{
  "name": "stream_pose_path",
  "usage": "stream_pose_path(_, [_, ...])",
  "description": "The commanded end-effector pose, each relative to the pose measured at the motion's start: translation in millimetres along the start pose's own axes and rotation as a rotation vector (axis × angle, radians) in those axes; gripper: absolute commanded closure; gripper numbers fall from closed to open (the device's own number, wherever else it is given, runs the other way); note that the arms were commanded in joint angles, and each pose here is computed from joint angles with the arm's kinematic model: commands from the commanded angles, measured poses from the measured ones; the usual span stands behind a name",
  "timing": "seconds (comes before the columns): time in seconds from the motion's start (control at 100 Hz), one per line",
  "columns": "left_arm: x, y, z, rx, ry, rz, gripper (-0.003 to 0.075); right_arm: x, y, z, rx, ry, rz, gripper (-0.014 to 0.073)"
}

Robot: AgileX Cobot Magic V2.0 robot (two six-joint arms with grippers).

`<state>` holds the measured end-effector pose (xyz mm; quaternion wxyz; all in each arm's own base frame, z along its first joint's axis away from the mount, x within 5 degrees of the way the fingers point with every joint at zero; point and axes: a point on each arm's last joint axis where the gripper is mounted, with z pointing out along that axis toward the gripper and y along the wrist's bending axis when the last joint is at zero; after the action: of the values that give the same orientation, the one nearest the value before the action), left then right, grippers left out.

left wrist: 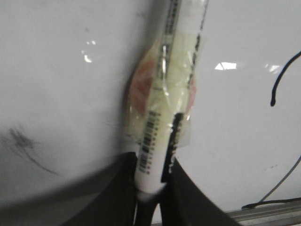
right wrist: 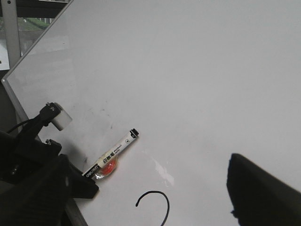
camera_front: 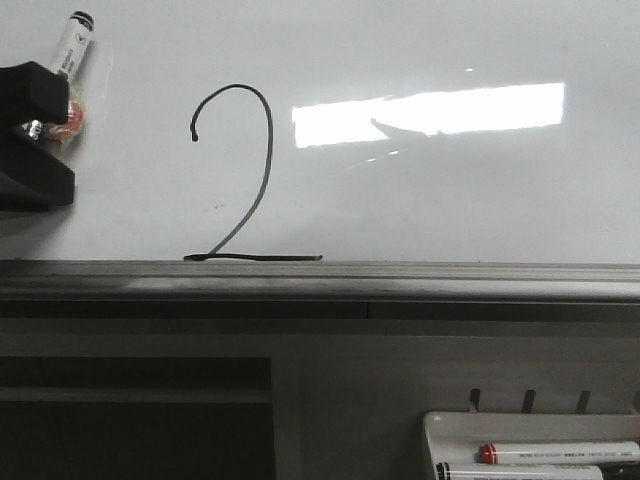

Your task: Write number 2 on whiteboard

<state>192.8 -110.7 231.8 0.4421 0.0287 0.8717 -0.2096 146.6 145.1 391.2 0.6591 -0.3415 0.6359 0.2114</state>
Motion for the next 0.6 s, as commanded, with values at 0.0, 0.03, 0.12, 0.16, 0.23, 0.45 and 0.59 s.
stream_pose_path(0.0, [-9.3, -2.3, 1.2, -0.006, -0.034, -0.016, 0.0741, -14.8, -5.6, -5.1, 0.044, -0.065, 0.003, -0.0001])
stream_pose_path(0.03, [-8.8, -1.9, 2.2, -0.009, -0.031, -0.015, 0.0741, -14.8, -5.6, -5.1, 0.044, -0.065, 0.003, -0.0001])
stream_pose_path(0.12, [-5.9, -1.1, 7.5, -0.018, -0.008, -0.016, 0.0741, -14.8, -5.6, -5.1, 0.044, -0.065, 0.003, -0.0001])
stream_pose_path(0.16, [-4.2, -0.4, 10.2, -0.024, 0.003, -0.018, 0.0741, -14.8, -5.6, -5.1, 0.044, -0.065, 0.003, -0.0001])
stream_pose_path(0.23, [-3.8, -0.4, 13.0, -0.028, 0.011, -0.019, 0.074, -14.8, -5.6, -5.1, 0.044, -0.065, 0.003, -0.0001])
stream_pose_path(0.45, [-12.5, -4.3, 17.0, -0.024, -0.008, -0.01, 0.0496, -14.8, -5.6, -5.1, 0.044, -0.065, 0.003, -0.0001])
stream_pose_path(0.59, [-15.9, -5.9, 16.8, -0.019, -0.017, -0.011, 0.0243, -14.8, -5.6, -5.1, 0.044, -0.065, 0.003, -0.0001])
